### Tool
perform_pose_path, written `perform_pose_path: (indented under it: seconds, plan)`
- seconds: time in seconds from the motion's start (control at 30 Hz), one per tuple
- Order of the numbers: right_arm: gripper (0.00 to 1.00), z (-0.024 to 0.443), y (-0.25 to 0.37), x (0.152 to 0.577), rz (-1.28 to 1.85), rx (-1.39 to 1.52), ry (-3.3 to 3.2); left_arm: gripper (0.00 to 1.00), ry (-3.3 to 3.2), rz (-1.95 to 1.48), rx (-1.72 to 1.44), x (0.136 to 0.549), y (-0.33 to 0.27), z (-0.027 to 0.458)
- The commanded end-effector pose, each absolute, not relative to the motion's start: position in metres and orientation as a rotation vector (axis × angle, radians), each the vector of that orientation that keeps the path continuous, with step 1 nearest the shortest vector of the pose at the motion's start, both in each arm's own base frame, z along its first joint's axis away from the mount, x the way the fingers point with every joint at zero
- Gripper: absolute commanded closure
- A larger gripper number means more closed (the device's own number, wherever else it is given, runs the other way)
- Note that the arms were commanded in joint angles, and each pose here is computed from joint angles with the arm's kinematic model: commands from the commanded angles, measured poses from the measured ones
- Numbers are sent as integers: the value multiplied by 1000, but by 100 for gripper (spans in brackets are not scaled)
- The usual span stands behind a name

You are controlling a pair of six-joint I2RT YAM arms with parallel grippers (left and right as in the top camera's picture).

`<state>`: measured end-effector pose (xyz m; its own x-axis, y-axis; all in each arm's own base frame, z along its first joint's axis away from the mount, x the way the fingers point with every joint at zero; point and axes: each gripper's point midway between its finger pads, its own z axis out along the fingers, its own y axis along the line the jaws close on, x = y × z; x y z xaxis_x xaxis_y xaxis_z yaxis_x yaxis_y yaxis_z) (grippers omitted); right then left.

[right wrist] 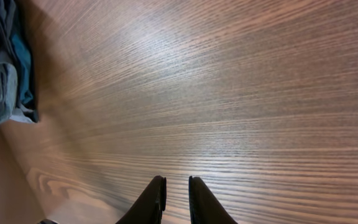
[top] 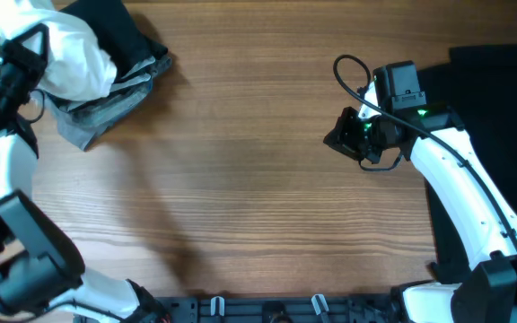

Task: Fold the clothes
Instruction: 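Carry the folded shirt with the left gripper onto the dark clothes stack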

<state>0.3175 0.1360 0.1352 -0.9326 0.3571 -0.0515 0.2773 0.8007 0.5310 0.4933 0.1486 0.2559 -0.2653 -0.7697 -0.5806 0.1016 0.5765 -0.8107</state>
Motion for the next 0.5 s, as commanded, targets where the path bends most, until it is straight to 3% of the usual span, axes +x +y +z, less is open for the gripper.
perform_pose_path:
  seconds: [0.0,0.13,0.27,0.3,0.33,0.37,0.4,0.47]
  plan:
    - [83,136,131,317,772,491,2836,96,1529,-1045,-457,502,123,293]
    - [83,135,131,316,766,494,2841,96,1507,-1007,-422,513,111,304]
    - [82,135,131,316,766,496,2842,94,1638,-826,-695,527,144,230]
    - [83,135,131,316,766,495,2844,83,1653,-803,-724,528,152,216]
    - [82,135,131,316,766,496,2843,43,1659,-793,-751,529,159,206]
    - [83,135,131,316,766,495,2843,18,1664,-776,-779,528,168,196]
    - [82,135,131,316,766,495,2843,0,1681,-759,-786,526,173,189]
    - [82,135,131,316,767,495,2843,0,1762,-716,-849,511,186,167]
